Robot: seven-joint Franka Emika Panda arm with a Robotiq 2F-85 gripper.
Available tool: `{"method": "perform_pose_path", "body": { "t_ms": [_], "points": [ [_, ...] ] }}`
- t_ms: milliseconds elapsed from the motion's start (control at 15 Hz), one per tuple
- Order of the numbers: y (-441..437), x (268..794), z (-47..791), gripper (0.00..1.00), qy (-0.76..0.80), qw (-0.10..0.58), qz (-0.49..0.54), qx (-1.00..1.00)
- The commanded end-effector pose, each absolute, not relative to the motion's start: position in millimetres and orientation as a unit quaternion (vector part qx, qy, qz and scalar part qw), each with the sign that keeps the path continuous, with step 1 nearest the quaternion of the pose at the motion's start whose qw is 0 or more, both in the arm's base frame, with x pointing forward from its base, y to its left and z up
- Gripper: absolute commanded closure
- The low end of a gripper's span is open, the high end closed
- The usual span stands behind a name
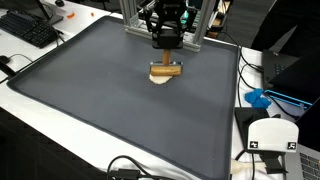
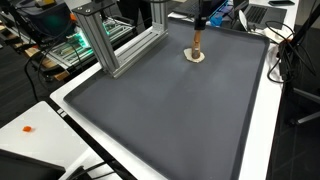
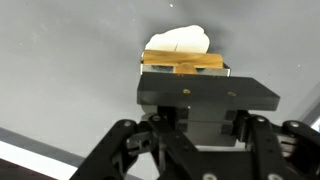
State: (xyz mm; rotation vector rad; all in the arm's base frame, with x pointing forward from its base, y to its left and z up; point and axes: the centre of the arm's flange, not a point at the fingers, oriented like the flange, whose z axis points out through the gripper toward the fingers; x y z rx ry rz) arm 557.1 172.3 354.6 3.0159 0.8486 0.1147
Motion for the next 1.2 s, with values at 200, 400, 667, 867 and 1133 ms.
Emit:
{"method": "perform_pose_path", "body": {
  "t_ms": [200,400,667,867,1133],
  "points": [
    [157.4,545.5,346.0,0.65,0.345,0.020,0.019,0.938],
    [160.9,539.6,337.3,0.65,0.371,0.027,0.020,0.928],
    [173.8,531.0,327.7,0.65,0.404,0.014,0.027,0.914],
    [181.8,525.3,320.3,0.65,0.425,0.009,0.036,0.904],
    [189.3,520.2,315.2,0.65,0.429,0.009,0.057,0.902]
  ]
}}
